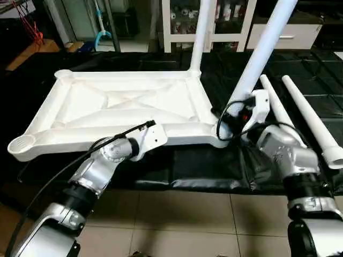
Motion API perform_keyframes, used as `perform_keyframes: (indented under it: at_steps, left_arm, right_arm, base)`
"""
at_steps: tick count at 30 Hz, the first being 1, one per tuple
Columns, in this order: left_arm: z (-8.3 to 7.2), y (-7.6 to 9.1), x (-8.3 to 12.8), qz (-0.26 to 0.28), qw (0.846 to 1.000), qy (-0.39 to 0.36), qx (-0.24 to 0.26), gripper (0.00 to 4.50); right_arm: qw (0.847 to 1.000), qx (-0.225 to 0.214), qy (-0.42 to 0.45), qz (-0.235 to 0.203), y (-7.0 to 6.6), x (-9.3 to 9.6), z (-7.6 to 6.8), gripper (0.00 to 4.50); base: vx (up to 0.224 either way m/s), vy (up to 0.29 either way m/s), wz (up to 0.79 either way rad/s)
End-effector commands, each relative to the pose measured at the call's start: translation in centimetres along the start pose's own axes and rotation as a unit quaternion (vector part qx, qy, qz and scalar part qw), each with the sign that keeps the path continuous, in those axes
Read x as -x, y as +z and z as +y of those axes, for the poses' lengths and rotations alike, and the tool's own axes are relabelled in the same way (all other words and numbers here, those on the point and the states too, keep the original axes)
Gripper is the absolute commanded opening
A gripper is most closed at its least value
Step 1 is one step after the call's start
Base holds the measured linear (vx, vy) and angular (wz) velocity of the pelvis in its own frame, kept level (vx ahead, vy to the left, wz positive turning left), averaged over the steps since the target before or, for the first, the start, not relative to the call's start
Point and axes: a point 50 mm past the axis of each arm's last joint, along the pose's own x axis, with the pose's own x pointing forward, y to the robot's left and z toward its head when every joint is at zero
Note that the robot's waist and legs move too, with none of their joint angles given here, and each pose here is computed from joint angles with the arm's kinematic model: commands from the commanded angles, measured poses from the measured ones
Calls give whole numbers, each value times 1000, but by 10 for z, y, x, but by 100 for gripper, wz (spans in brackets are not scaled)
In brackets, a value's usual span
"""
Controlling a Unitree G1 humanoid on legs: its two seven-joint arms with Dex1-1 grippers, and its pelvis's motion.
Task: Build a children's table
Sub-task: Insert table leg to table base
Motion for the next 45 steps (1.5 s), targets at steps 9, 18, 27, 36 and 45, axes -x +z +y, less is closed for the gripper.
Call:
perform_keyframes:
  at_steps: [9,18,27,36,45]
  left_arm:
    - [-11,-21,0,26,999,6,34,224]
    - [-21,-24,0,17,998,-23,53,183]
    - [-37,-15,4,-23,986,-147,77,149]
    - [-31,-10,1,-33,982,-159,95,120]
    - [-22,16,-12,-70,974,-170,131,165]
  right_arm:
    - [988,-153,-23,-17,-12,0,-4,188]
    - [988,-146,-42,7,-21,2,-8,190]
    - [998,-48,-19,21,-22,-6,4,192]
    - [999,-34,-4,23,-22,-12,12,192]
    - [999,-13,18,35,-30,-22,28,192]
  base:
    - [0,0,0]
    - [0,0,0]
    - [0,0,0]
    - [0,0,0]
    - [0,0,0]
